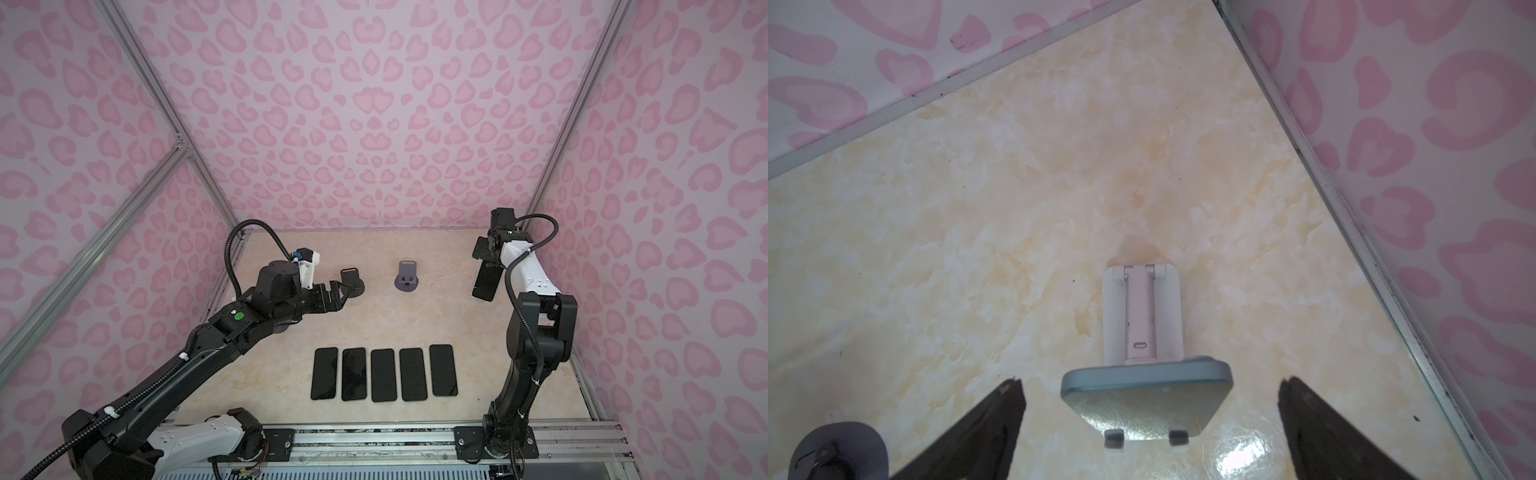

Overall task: Remove the phone from the phone stand
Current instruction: 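Lift the phone up off the white stand with the right gripper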

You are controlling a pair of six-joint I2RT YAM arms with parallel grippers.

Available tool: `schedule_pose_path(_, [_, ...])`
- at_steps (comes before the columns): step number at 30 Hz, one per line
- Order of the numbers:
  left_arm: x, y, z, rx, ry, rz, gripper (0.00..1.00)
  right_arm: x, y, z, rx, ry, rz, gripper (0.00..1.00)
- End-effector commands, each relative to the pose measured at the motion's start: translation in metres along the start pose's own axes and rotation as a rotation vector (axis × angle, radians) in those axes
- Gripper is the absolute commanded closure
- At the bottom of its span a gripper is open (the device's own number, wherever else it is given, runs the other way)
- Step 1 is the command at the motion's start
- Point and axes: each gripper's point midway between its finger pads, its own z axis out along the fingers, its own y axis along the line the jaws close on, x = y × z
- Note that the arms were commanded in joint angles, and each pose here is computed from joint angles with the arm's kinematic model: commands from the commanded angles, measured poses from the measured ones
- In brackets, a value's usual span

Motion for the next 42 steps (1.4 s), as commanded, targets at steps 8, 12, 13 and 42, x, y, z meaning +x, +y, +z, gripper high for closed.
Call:
schedule_pose_path(8, [-0.004, -0.003, 0.004, 0.016, -0.014, 0.004, 0.03, 0.011, 0.003, 0.014, -0.022, 0.011, -0.015, 0.10])
schedule_pose_path(12, [-0.004, -0.003, 0.004, 0.015, -0.015, 0.004, 0.03, 0.015, 0.001, 0.020, -0.007, 0.026, -0.030, 0.12])
schedule_pose_path(13, [-0.004, -0.003, 0.004, 0.015, -0.014, 0.003, 0.03, 0.016, 0.000, 0.022, -0.002, 0.029, -0.031, 0.13])
schedule_pose_path(42, [-0.002, 0.000, 0.008, 0.011, -0.002, -0.003, 0.03, 0.012, -0.001, 0.014, -0.013, -0.026, -0.026, 0.41])
